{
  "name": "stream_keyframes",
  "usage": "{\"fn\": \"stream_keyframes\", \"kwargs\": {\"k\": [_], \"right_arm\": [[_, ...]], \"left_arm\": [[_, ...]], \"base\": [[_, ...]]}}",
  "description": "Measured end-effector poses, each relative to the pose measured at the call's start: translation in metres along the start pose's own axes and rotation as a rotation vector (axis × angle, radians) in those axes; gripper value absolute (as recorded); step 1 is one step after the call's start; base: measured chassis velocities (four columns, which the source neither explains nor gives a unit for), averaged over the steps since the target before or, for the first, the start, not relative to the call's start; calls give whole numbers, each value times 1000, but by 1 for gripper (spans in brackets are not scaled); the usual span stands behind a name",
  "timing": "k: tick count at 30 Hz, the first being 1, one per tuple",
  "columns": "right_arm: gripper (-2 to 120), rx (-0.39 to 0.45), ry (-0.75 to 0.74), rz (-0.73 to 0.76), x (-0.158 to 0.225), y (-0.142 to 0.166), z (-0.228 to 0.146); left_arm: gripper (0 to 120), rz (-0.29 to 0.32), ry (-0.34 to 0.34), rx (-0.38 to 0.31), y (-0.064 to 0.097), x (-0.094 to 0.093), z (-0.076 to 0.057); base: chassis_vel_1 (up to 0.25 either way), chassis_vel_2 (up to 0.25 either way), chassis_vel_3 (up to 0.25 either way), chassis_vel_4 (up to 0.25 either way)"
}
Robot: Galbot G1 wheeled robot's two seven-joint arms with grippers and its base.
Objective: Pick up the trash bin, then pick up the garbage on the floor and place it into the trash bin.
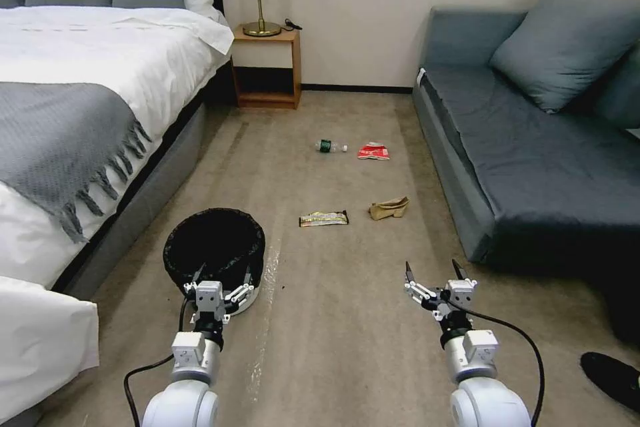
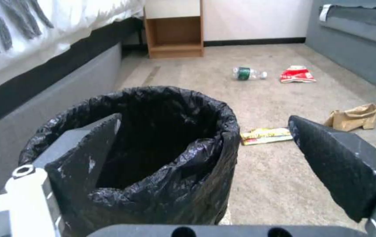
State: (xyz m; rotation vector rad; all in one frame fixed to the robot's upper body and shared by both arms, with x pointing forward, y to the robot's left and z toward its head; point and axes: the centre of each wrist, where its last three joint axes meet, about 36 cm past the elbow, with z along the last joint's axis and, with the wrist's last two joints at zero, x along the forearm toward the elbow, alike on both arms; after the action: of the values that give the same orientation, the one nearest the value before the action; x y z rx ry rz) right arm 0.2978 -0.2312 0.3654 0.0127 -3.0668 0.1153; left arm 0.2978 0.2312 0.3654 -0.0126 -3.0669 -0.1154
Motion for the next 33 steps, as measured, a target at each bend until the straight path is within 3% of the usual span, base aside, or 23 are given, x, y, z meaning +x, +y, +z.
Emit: {"fn": "stream_keyframes", "kwargs": {"k": [25, 33], "right_arm": [[100, -11, 9, 3, 0, -1, -2], [100, -158, 110, 90, 3, -22, -40]], "left_arm": [[100, -5, 7, 3, 3, -2, -2], [100, -114, 58, 48, 44, -20, -49]], "base": [[0, 0, 0, 0], [0, 0, 0, 0]]}}
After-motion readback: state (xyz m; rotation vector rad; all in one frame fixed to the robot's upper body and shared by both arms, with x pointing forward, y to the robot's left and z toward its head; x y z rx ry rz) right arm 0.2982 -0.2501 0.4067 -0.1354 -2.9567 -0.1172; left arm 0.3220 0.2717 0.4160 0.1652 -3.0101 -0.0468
